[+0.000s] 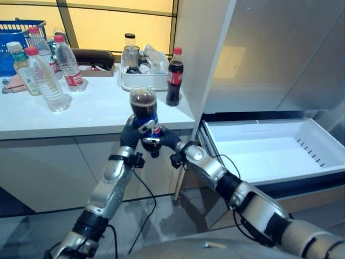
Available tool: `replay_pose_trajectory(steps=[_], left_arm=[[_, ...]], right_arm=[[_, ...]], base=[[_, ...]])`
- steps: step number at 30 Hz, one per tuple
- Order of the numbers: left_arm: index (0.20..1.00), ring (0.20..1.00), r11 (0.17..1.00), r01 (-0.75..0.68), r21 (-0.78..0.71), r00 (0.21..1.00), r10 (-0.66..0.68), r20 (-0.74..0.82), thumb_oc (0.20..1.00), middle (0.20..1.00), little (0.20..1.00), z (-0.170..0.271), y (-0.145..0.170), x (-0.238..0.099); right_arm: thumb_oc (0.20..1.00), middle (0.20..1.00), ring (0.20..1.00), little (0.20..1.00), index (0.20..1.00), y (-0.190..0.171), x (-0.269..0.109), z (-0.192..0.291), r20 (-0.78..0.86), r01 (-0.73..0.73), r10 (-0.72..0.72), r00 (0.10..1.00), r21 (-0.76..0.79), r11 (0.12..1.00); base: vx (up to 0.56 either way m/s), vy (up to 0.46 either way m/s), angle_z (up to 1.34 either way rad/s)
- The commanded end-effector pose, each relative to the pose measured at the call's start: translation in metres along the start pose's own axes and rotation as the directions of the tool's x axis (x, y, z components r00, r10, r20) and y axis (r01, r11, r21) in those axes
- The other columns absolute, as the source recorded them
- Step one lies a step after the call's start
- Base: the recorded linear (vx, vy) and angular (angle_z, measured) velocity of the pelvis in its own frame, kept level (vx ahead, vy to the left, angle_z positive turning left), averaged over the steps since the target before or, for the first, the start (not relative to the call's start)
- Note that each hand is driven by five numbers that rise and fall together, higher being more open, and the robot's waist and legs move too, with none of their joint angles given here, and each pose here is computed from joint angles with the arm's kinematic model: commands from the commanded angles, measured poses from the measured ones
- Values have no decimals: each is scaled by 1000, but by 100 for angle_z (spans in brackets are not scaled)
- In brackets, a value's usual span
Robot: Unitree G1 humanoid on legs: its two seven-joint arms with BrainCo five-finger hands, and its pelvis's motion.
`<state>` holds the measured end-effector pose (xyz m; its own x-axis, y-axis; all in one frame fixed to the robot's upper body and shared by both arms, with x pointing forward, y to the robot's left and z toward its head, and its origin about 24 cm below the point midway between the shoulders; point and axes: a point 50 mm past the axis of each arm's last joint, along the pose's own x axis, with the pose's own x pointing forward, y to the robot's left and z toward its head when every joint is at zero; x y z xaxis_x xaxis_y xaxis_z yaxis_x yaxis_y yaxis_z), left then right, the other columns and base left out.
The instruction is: Take the drinks into the refrigerator
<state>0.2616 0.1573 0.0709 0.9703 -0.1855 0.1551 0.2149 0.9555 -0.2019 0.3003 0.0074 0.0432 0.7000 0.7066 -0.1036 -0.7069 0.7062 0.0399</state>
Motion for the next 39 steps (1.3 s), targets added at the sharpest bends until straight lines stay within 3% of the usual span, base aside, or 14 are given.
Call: replay_pose_trajectory(steps=[1,19,23,30,38,39], left_arm=[[1000,1000,928,371,-27,866,-336,370,1000,1000,1000,68,-84,27],[1000,1000,982,187,19,949,-186,254,1000,1000,1000,42,-26,-6],[1000,1000,988,152,42,972,-157,174,1000,1000,1000,27,-12,-21],[1000,1000,995,75,67,997,-75,-8,1000,1000,1000,-10,10,-49],[1000,1000,997,47,67,999,-46,-18,1000,1000,1000,-10,17,-57],[1000,1000,997,46,61,999,-45,-16,1000,1000,1000,-9,19,-58]], right_arm=[[200,200,200,200,200,18,18,59,236,-63,51,970,45,997],[200,200,200,200,200,-63,-45,56,330,220,-223,917,47,974],[200,200,200,200,200,-86,-74,67,410,328,-312,857,33,944],[200,200,200,200,200,-120,-145,87,564,528,-481,671,92,844],[200,200,200,200,200,-139,-197,96,628,688,-582,517,100,719],[200,200,200,200,200,-149,-212,94,617,745,-620,485,79,662]], base=[[0,0,0],[0,0,0],[0,0,0],[0,0,0],[0,0,0],[0,0,0]])
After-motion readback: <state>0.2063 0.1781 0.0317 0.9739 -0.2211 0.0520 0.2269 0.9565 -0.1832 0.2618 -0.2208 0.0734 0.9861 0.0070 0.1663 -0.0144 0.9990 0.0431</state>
